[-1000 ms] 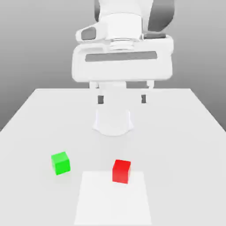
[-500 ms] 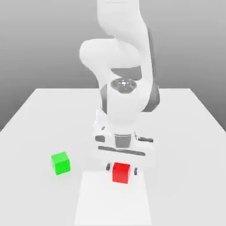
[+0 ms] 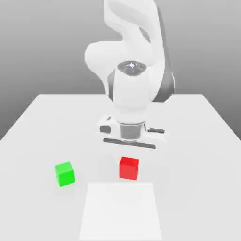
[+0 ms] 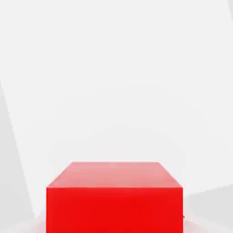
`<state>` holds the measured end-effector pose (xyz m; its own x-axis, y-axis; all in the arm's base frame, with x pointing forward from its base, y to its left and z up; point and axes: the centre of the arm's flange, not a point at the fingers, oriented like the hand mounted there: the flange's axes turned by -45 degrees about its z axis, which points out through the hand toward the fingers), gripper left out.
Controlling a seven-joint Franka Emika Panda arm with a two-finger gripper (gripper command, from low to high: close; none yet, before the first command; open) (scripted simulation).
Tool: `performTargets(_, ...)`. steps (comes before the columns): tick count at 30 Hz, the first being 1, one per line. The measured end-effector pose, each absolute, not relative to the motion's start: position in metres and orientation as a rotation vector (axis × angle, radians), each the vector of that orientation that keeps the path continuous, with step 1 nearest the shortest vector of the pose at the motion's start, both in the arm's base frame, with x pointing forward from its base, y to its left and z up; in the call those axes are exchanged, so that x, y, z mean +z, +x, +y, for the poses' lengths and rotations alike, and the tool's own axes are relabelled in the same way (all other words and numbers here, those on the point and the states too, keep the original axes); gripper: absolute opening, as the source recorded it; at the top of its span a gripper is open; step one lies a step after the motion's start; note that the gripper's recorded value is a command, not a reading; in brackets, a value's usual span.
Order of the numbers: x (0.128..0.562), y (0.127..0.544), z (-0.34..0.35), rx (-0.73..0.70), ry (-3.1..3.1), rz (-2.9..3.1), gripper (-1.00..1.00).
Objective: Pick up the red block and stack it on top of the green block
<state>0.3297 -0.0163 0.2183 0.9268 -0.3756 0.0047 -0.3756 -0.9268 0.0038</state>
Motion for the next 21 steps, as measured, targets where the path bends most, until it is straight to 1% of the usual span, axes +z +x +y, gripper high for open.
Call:
performTargets(4, 0.232, 0.317, -0.086, 0.009, 2.986, -0.954, -1.00)
performTargets(9, 0.245, 0.280, -0.166, 0.003, 2.819, -1.384, -1.00)
performTargets(12, 0.231, 0.275, -0.178, 0.002, 2.794, -1.452, -1.00)
performTargets(18, 0.187, 0.273, -0.179, 0.002, 2.787, -1.460, -1.00)
performTargets(19, 0.182, 0.272, -0.178, 0.001, 2.786, -1.456, 1.00)
performTargets(21, 0.182, 0.274, -0.176, 0.001, 2.792, -1.445, 1.00)
